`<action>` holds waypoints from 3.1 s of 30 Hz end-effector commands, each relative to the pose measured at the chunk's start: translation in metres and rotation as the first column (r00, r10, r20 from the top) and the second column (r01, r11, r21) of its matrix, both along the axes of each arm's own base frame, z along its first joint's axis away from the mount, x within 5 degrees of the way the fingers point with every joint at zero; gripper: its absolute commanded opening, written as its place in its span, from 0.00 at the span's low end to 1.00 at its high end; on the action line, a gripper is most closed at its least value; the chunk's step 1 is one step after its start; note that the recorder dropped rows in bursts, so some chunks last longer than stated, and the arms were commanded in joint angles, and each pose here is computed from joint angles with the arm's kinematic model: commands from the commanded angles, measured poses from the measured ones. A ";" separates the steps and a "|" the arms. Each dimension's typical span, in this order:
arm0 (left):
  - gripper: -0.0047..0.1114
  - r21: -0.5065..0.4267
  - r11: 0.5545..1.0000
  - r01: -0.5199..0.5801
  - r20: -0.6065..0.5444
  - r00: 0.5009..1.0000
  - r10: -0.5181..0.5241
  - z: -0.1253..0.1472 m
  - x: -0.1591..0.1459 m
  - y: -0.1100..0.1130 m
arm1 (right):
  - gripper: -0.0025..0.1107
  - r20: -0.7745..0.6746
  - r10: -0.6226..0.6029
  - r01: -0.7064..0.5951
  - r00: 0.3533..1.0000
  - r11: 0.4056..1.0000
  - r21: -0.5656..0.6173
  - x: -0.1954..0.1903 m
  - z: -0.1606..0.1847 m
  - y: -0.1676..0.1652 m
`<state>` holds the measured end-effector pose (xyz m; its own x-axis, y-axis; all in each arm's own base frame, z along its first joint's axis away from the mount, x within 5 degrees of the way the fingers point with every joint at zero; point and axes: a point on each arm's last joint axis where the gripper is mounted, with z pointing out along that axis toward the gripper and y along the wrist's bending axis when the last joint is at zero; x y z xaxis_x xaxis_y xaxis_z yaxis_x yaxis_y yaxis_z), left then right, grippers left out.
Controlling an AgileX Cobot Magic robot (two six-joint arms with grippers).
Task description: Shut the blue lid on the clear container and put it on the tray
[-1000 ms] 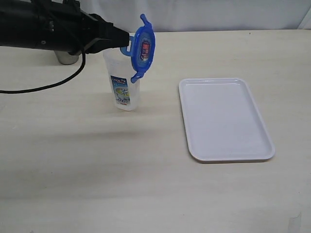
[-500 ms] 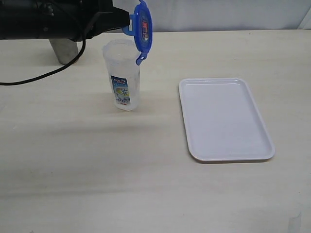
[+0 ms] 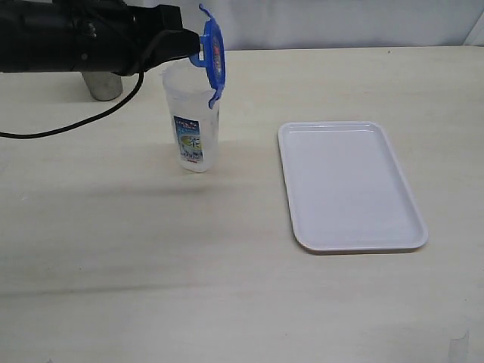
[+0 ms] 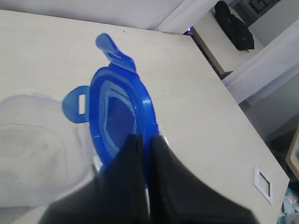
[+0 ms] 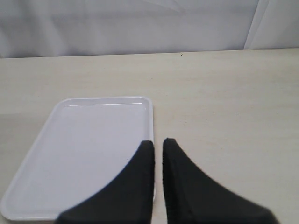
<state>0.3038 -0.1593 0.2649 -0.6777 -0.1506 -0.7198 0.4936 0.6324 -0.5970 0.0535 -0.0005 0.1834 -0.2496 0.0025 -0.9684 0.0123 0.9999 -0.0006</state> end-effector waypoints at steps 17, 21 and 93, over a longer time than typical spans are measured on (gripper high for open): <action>0.04 0.039 0.997 -0.073 -0.003 0.997 0.073 -0.006 0.007 0.003 | 0.08 -0.003 -0.003 0.003 1.000 1.000 0.004 0.000 -0.001 0.000; 0.04 0.055 0.993 -0.102 -0.003 0.995 0.102 -0.007 0.009 0.005 | 0.08 -0.003 -0.003 0.003 1.000 1.000 0.004 0.000 -0.001 0.000; 0.04 0.067 0.995 -0.073 -0.017 0.997 0.075 -0.009 0.013 0.028 | 0.08 -0.003 -0.003 0.003 1.000 1.000 0.004 0.000 -0.001 0.000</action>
